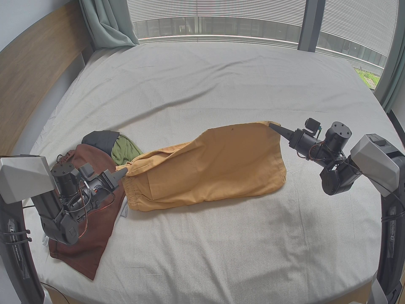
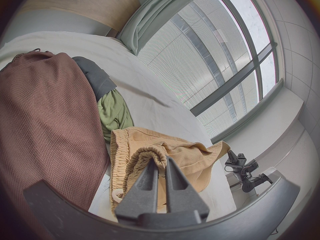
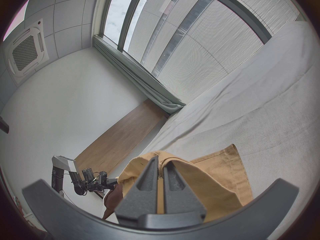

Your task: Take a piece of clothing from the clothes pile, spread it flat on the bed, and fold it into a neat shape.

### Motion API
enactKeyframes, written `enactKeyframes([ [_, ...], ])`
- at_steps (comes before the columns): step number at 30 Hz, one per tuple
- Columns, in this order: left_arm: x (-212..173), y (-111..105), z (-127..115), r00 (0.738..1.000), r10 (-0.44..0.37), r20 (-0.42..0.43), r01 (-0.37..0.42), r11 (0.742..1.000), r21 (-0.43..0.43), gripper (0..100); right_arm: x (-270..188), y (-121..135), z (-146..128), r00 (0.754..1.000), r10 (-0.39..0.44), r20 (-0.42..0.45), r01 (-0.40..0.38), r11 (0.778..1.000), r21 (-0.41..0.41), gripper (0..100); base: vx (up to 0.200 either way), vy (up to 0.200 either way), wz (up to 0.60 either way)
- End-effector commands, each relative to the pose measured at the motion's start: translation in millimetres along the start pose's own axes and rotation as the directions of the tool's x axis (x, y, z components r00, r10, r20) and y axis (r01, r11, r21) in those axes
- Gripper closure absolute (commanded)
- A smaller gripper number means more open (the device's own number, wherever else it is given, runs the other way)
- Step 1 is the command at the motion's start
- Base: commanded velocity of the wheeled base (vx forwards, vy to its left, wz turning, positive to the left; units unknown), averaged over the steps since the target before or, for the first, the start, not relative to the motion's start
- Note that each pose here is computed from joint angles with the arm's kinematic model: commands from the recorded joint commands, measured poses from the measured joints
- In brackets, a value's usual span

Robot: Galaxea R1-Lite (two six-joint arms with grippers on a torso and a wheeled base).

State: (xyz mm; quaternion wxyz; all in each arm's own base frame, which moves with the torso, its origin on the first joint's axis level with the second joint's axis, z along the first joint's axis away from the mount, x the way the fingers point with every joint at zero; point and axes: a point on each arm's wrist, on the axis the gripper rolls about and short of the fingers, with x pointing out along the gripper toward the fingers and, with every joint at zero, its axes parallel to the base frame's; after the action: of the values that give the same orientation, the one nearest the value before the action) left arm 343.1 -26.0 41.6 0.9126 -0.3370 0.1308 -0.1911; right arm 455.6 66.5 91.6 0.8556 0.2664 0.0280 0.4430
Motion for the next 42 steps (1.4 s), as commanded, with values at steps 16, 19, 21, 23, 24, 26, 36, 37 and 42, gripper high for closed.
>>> enactKeyframes([
  [16, 18.8, 17.9, -8.1, 1.0, 0.019, 0.003, -0.019, 1.0, 0.001, 100, 10.4, -22.7, -10.8, 1.0, -0.002, -0.001, 0.002, 1.0, 0.001, 100, 0.0, 0.0, 0.0],
  [19, 19.3, 18.4, -5.4, 1.0, 0.019, 0.013, -0.019, 1.0, 0.0, 0, 14.0, -24.3, -8.8, 1.0, 0.007, 0.008, -0.007, 1.0, -0.012, 0, 0.0, 0.0, 0.0],
  [21, 22.1, 19.8, -1.3, 0.999, 0.015, 0.03, -0.015, 1.0, 0.004, 0, 17.4, -24.1, -4.9, 1.0, 0.014, 0.016, -0.014, 1.0, -0.021, 0, 0.0, 0.0, 0.0],
  [23, 24.1, 23.4, 2.3, 0.998, 0.031, 0.056, -0.031, 0.999, 0.007, 0, 19.4, -23.5, -0.9, 0.999, 0.016, 0.027, -0.015, 0.999, -0.031, 0, 0.0, 0.0, 0.0],
  [24, 25.1, 23.6, 3.3, 0.997, 0.039, 0.068, -0.039, 0.999, 0.008, 0, 20.1, -21.8, 0.5, 0.999, 0.018, 0.029, -0.017, 0.999, -0.033, 0, 0.0, 0.0, 0.0],
  [26, 26.6, 23.3, 6.7, 0.994, 0.049, 0.094, -0.05, 0.999, 0.01, 0, 18.6, -19.8, 2.3, 0.999, 0.016, 0.029, -0.015, 0.999, -0.032, 0, 0.0, 0.0, 0.0],
  [36, 17.2, 3.4, 10.8, 0.995, 0.022, 0.095, -0.025, 0.999, 0.028, 0, -9.9, 19.7, -7.3, 0.998, -0.033, -0.052, 0.033, 0.999, -0.014, 0, 0.0, 0.0, 0.0],
  [37, 16.6, 3.2, 10.6, 0.995, 0.022, 0.093, -0.025, 0.999, 0.029, 0, -11.2, 20.2, -8.6, 0.998, -0.036, -0.056, 0.036, 0.999, -0.015, 0, 0.0, 0.0, 0.0],
  [42, 7.8, -8.5, 5.7, 0.998, 0.01, 0.065, -0.013, 0.998, 0.054, 0, -34.7, 43.2, -27.9, 0.989, -0.072, -0.128, 0.073, 0.997, 0.007, 0, 0.0, 0.0, 0.0],
])
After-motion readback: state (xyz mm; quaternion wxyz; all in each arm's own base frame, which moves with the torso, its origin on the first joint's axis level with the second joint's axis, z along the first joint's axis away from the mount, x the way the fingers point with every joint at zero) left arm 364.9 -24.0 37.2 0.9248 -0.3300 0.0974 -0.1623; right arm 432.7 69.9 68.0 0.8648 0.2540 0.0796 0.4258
